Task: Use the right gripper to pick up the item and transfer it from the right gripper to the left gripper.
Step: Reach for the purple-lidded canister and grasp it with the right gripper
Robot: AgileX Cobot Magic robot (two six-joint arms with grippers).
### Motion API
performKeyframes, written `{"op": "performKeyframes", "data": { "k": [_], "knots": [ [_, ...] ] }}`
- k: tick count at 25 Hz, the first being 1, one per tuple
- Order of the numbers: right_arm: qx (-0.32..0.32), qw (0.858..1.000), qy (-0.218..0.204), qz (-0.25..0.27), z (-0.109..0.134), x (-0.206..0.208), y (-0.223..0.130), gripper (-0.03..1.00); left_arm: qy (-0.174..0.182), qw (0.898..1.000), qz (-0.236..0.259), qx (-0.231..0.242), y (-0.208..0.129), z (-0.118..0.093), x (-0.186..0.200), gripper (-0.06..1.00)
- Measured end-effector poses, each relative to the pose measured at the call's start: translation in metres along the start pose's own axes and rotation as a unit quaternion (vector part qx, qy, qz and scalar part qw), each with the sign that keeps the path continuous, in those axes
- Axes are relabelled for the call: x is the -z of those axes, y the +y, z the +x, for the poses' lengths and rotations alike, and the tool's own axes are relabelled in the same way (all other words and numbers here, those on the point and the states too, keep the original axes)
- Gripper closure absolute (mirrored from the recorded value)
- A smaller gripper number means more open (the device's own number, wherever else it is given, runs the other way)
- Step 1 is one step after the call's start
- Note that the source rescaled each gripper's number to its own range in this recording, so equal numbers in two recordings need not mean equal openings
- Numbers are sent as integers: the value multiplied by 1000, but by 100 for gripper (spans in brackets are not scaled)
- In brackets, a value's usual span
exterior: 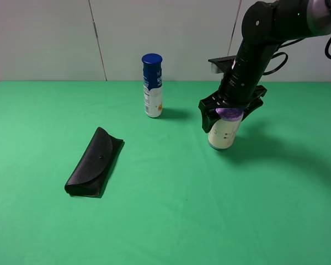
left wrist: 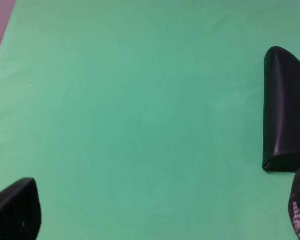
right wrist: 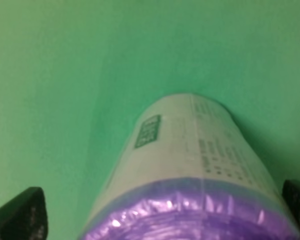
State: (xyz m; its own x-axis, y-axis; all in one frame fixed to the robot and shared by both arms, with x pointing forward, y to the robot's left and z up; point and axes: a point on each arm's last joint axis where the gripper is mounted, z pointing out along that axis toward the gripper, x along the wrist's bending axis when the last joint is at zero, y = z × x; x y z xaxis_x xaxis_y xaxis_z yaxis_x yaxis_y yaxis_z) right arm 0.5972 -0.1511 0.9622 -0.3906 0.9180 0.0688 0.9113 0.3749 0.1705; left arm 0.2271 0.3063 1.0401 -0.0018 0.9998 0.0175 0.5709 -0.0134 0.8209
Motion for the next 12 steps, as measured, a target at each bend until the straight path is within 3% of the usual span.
{"op": "performKeyframes", "data": {
  "k": [2, 3, 4, 6, 7, 12],
  "knots": [
    [1, 1000, -1, 0, 0, 0, 0, -3, 0, 1000, 0, 0, 0, 0, 0, -3],
    [1, 1000, -1, 0, 0, 0, 0, 2, 0, 1000, 0, 0, 0, 0, 0, -3],
    [2, 1000, -2, 0, 0, 0, 0, 20, 0, 1000, 0, 0, 0, 0, 0, -3],
    [7, 1000, -9, 0, -2, 0, 0, 86, 0, 1000, 0, 0, 0, 0, 0, -3],
    [8, 1000, -10, 0, -2, 0, 0, 97, 0, 1000, 0, 0, 0, 0, 0, -3],
    [13, 1000, -17, 1, -3, 0, 0, 95, 0, 1000, 0, 0, 0, 0, 0, -3]
  ]
}}
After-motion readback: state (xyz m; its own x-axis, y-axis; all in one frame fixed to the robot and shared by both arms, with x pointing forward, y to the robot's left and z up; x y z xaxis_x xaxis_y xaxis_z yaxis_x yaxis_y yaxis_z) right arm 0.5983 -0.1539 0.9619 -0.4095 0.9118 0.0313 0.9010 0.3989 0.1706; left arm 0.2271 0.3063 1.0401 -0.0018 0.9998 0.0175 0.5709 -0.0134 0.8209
